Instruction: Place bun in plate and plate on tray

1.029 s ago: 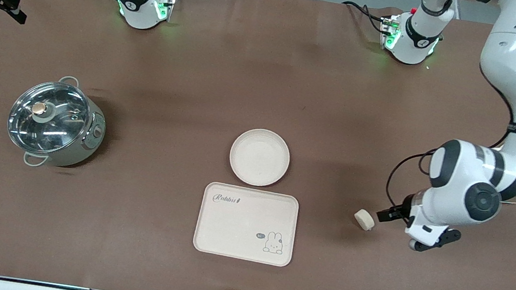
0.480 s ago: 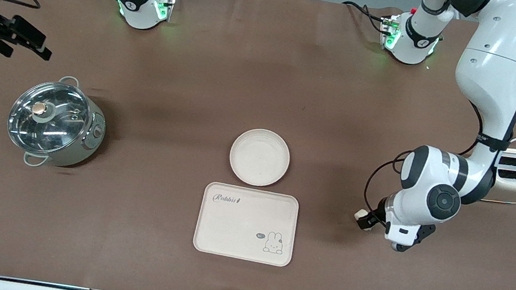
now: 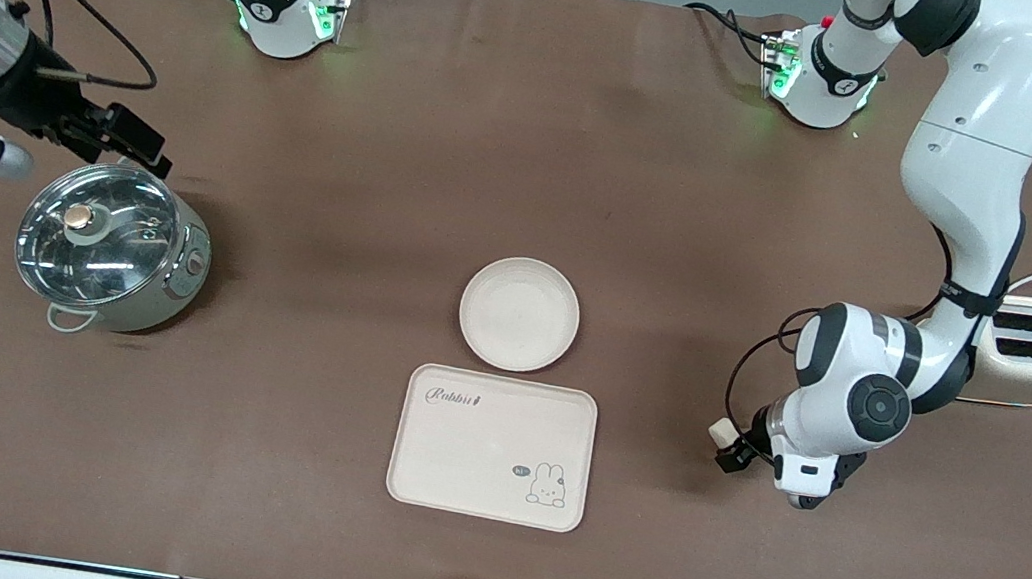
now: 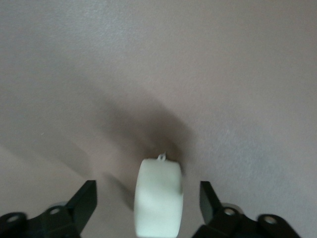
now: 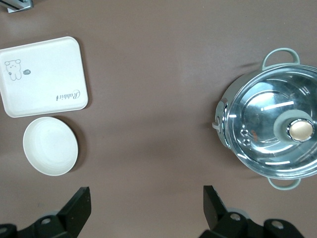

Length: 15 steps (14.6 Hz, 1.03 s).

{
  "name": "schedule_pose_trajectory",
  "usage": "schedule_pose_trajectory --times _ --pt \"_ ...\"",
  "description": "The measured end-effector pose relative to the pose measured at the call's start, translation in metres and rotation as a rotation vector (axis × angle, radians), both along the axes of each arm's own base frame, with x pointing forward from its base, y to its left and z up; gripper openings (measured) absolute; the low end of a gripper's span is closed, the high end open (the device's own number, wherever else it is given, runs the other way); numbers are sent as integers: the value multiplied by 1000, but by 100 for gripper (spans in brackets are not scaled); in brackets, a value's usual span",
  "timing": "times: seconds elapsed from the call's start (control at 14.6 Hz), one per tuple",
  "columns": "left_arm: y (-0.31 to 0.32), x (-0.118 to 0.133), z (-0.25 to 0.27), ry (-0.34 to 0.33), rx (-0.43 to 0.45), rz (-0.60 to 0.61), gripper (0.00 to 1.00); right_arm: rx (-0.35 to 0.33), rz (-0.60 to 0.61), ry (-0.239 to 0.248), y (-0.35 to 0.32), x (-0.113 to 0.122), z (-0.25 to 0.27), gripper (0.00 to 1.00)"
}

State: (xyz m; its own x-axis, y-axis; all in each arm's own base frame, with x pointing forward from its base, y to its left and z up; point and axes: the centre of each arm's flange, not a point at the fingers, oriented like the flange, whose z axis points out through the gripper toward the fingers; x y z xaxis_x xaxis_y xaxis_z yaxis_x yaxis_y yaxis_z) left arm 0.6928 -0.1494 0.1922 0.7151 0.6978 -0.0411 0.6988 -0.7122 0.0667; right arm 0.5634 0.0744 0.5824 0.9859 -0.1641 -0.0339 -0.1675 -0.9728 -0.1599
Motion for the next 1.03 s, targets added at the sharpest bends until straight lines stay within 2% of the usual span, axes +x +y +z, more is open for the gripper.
schedule_pose_trajectory --times 0.07,0.14,0.48,0.62,0.69,0.82,0.89,1.03 --pt "2 0 -5 -4 -1 4 90 0 -1 4 2 4 -9 100" --pt "3 0 -8 -3 -1 6 83 0 -12 4 4 9 -18 100" --pt "-10 -3 -10 4 -10 21 31 8 -43 25 40 12 -65 100" --pt "-32 -8 -7 15 -22 32 19 6 -27 51 56 11 -81 100" --pt "-48 -12 -3 25 -28 34 18 19 -24 67 63 11 -89 100" --pt "-101 -26 16 40 -57 35 19 98 -55 91 79 9 -113 100" --pt "-133 -36 29 41 -74 31 19 140 -80 94 86 6 -132 100" --pt "-196 -64 49 40 -91 -1 19 167 -101 78 106 -5 -170 100"
